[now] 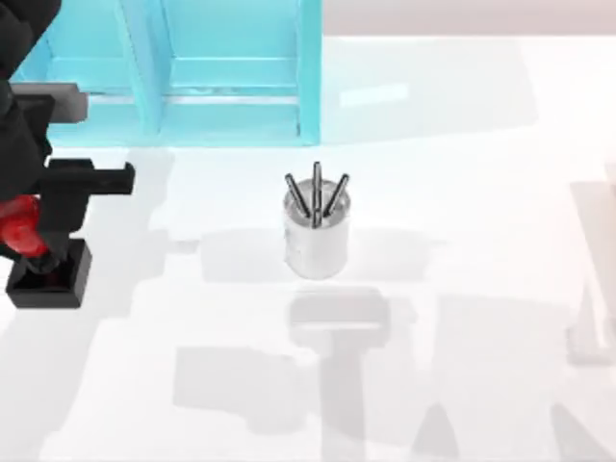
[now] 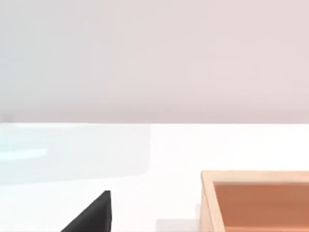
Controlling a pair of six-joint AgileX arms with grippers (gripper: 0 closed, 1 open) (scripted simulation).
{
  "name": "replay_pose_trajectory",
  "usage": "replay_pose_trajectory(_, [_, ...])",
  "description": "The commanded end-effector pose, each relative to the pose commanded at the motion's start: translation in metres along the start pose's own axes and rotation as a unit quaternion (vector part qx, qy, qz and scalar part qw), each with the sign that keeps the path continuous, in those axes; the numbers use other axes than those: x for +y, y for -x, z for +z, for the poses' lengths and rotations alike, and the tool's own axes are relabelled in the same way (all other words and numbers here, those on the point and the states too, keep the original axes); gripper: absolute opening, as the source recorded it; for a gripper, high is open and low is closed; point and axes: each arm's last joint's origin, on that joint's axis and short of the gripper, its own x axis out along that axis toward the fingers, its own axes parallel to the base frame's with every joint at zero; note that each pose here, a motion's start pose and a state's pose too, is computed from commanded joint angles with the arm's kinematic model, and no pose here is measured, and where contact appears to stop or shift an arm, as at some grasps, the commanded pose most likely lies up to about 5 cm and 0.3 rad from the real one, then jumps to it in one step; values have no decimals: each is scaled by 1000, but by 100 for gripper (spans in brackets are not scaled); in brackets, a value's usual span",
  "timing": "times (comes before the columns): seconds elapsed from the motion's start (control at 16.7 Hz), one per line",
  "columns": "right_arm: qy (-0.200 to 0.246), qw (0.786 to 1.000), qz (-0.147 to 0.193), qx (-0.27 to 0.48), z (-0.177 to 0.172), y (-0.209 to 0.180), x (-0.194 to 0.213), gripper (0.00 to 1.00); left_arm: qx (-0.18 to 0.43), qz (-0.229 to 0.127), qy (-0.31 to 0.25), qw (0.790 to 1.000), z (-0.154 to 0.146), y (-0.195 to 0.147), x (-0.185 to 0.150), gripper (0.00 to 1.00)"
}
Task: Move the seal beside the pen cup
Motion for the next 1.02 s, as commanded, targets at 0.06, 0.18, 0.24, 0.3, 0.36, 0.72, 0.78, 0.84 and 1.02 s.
replay_pose_trajectory(0.06, [0, 1000, 0, 0, 0, 0, 0, 100, -4, -1, 0, 1000, -3, 6, -4, 0])
replay_pose_trajectory(0.18, [0, 1000, 0, 0, 0, 0, 0, 100, -5, -1, 0, 1000, -4, 8, -5, 0])
replay_pose_trajectory(0.24, [0, 1000, 0, 0, 0, 0, 0, 100, -5, -1, 0, 1000, -4, 8, -5, 0])
replay_pose_trajectory(0.3, [0, 1000, 0, 0, 0, 0, 0, 100, -3, -1, 1, 1000, -3, 6, -4, 0])
replay_pose_trajectory(0.36, [0, 1000, 0, 0, 0, 0, 0, 100, -3, -1, 1, 1000, -2, 6, -4, 0])
replay_pose_trajectory(0.72, [0, 1000, 0, 0, 0, 0, 0, 100, 17, 5, -2, 1000, 41, 6, -31, 0])
replay_pose_trajectory(0.78, [0, 1000, 0, 0, 0, 0, 0, 100, 18, 6, -2, 1000, 53, 7, -39, 0])
replay_pose_trajectory(0.84, [0, 1000, 0, 0, 0, 0, 0, 100, 17, 6, -2, 1000, 66, 7, -48, 0])
replay_pose_trajectory(1.02, [0, 1000, 0, 0, 0, 0, 0, 100, 7, 2, -2, 1000, 103, 6, -77, 0])
